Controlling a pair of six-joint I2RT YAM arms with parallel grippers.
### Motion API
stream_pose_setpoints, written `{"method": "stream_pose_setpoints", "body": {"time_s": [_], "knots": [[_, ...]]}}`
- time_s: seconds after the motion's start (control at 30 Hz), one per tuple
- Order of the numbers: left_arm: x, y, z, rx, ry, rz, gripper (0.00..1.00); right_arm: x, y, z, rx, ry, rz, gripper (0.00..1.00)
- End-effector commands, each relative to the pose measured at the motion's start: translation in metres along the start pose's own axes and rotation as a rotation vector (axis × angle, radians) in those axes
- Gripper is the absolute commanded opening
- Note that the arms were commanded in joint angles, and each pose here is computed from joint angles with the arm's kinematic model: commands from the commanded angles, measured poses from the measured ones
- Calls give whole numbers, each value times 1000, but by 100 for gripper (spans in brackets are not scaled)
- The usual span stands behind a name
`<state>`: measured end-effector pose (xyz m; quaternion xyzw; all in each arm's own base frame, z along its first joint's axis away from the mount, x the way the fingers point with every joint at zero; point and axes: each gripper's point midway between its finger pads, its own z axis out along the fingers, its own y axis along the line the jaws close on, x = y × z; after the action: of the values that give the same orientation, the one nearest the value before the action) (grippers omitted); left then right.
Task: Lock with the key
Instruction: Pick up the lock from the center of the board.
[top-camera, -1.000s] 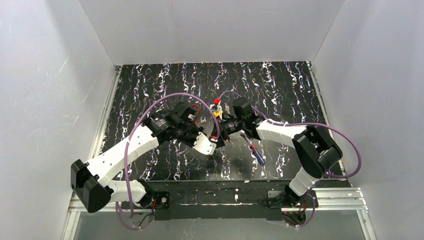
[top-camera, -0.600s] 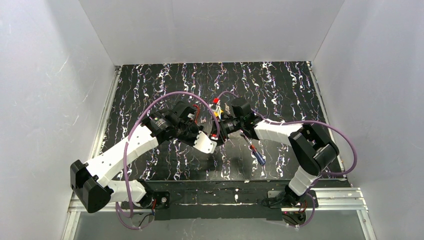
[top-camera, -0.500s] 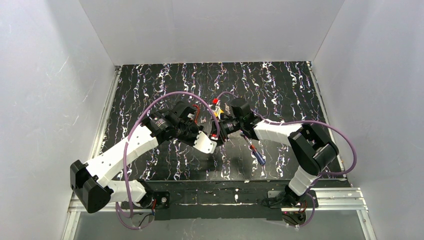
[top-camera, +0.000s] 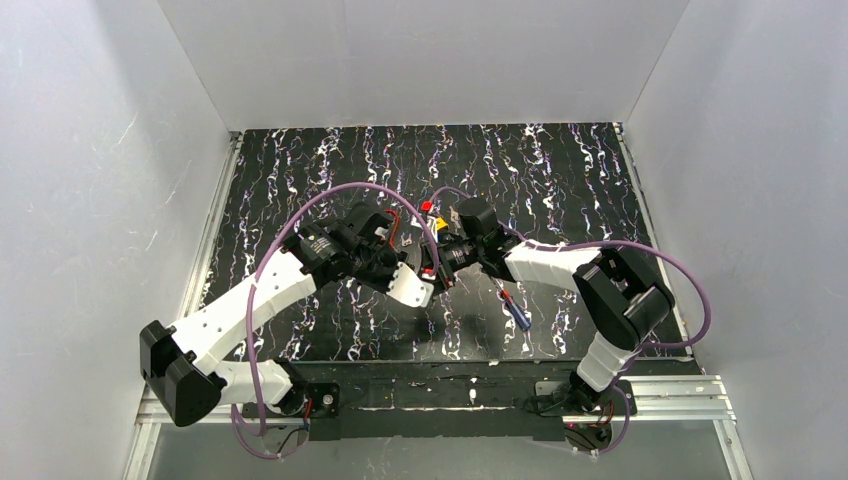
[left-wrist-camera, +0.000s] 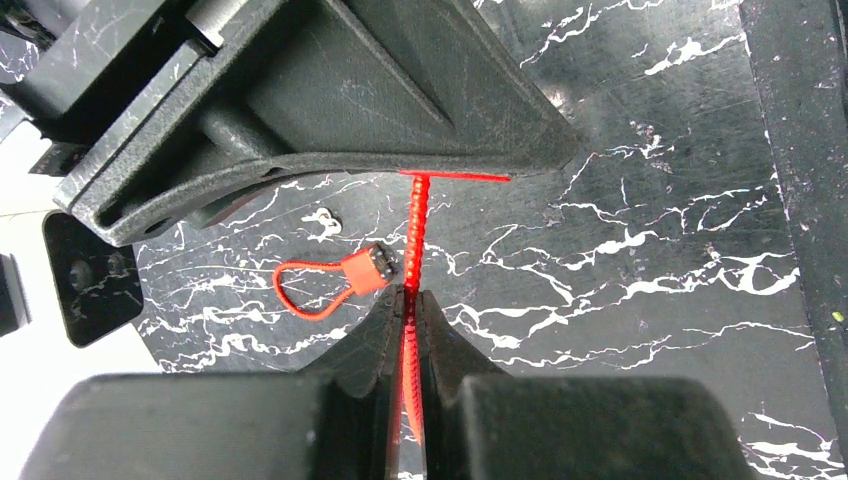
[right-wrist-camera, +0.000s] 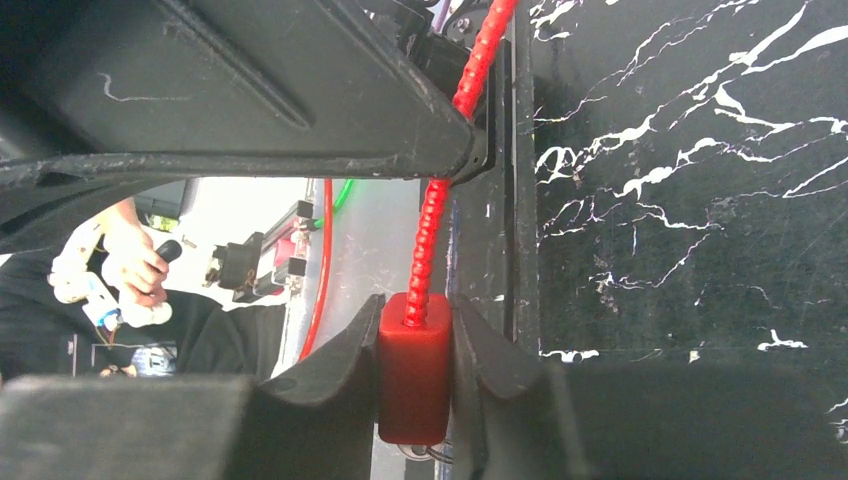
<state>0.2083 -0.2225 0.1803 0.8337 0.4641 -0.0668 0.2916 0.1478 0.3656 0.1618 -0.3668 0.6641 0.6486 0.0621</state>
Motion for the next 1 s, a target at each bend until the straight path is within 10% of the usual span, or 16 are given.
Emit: {"method": "stream_pose_setpoints", "body": {"time_s": [0.0, 0.13, 0.47, 0.7, 0.97], "knots": [[-14, 2, -16, -33, -51, -17, 0, -9, 12, 1, -39, 2, -78, 14], [-11, -1, -21, -45, -26, -148, 6, -16, 17, -3, -41, 0, -106, 1], [-3, 25, -76, -149, -242, -683, 65, -53, 23, -37, 86, -52, -255, 1], [38, 38, -108, -268, -369, -919, 71, -73, 39, -57, 186, -84, -445, 1], [53, 22, -109, -295, -353, -837, 70, -82, 58, -74, 300, -92, -664, 1]]}}
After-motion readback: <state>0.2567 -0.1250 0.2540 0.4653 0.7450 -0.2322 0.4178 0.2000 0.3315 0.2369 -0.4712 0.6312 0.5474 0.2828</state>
